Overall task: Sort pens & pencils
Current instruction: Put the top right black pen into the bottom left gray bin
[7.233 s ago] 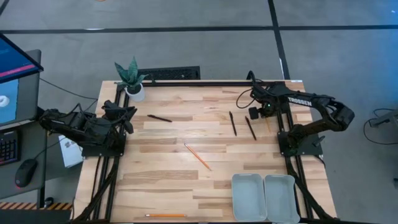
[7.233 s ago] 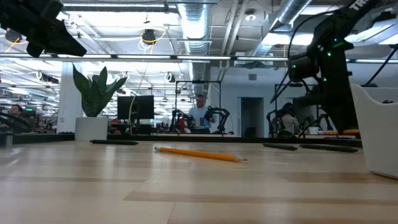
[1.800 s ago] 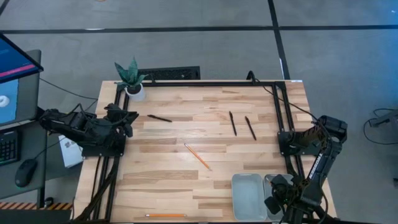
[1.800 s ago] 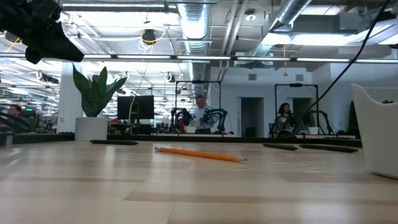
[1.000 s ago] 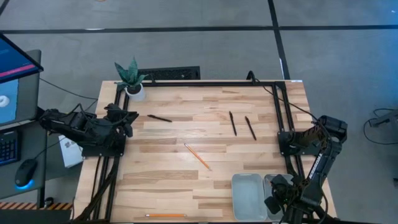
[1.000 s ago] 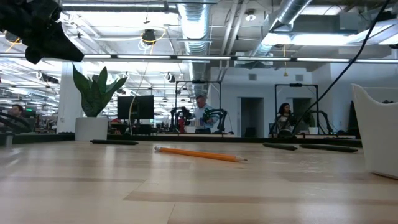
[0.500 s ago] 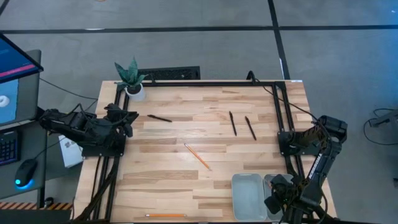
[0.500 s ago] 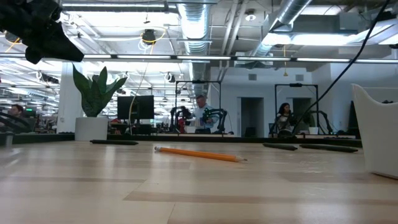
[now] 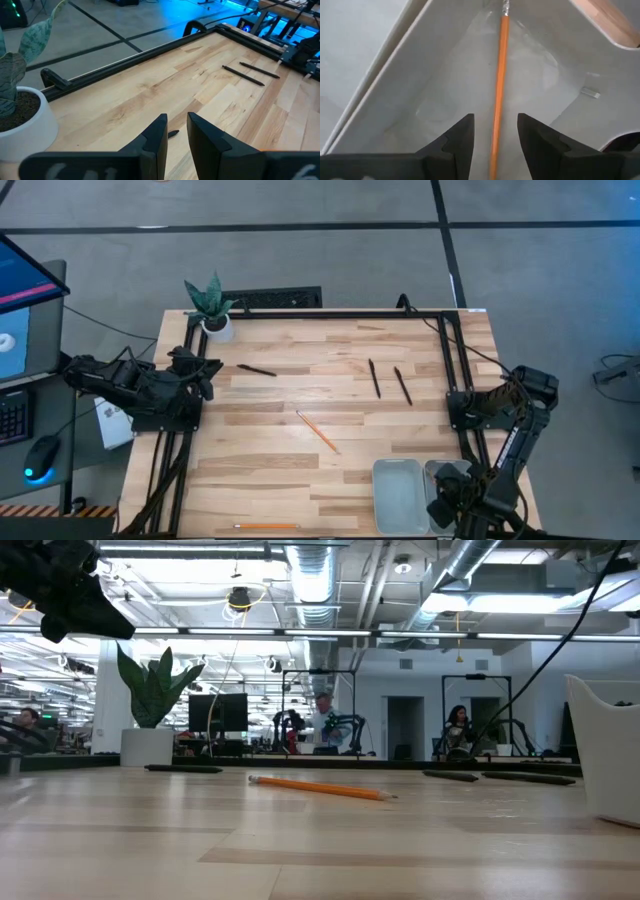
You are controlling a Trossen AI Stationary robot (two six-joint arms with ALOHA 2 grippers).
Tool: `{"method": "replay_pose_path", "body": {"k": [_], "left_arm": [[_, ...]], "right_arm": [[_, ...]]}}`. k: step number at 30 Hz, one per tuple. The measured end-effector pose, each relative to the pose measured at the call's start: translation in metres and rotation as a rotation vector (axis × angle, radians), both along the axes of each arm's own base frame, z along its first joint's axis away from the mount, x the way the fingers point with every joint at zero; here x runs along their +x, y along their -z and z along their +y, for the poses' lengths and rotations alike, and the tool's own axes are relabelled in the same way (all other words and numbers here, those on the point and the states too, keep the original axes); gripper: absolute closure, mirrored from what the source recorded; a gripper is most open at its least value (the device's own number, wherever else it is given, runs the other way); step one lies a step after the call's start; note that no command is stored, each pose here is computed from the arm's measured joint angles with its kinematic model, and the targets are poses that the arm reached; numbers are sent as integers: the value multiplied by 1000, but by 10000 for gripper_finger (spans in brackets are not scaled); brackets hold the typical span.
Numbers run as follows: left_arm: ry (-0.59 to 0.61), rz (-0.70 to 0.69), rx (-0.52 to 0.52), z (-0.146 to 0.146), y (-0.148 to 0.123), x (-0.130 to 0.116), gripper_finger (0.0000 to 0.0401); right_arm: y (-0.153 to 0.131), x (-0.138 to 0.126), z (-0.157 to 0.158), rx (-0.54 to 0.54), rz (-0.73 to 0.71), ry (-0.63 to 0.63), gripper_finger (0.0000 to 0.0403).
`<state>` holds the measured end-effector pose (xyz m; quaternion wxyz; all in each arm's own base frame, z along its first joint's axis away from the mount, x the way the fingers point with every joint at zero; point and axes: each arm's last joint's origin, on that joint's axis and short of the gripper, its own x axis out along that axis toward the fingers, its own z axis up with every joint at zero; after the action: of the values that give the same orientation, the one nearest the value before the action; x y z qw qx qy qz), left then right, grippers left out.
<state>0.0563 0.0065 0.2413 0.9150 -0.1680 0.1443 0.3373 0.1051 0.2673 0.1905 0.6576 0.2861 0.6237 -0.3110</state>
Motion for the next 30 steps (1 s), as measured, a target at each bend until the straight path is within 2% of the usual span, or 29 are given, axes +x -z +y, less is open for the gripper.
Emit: {"method": "replay_pose_path", "body": {"k": [6,11,24,30], "left_arm": [[0,0,0,0,0,0,337],[0,0,0,0,0,0,337],[0,0,0,0,0,0,337],[1,0,0,0,0,0,337]], "right_arm": [[-18,3,6,18,-8,-2,229],[-37,5,7,-9,0,3,232],[-105,7,-1,-89,31,7,233],[-125,14,-8,-35,-20,-26,234]]}}
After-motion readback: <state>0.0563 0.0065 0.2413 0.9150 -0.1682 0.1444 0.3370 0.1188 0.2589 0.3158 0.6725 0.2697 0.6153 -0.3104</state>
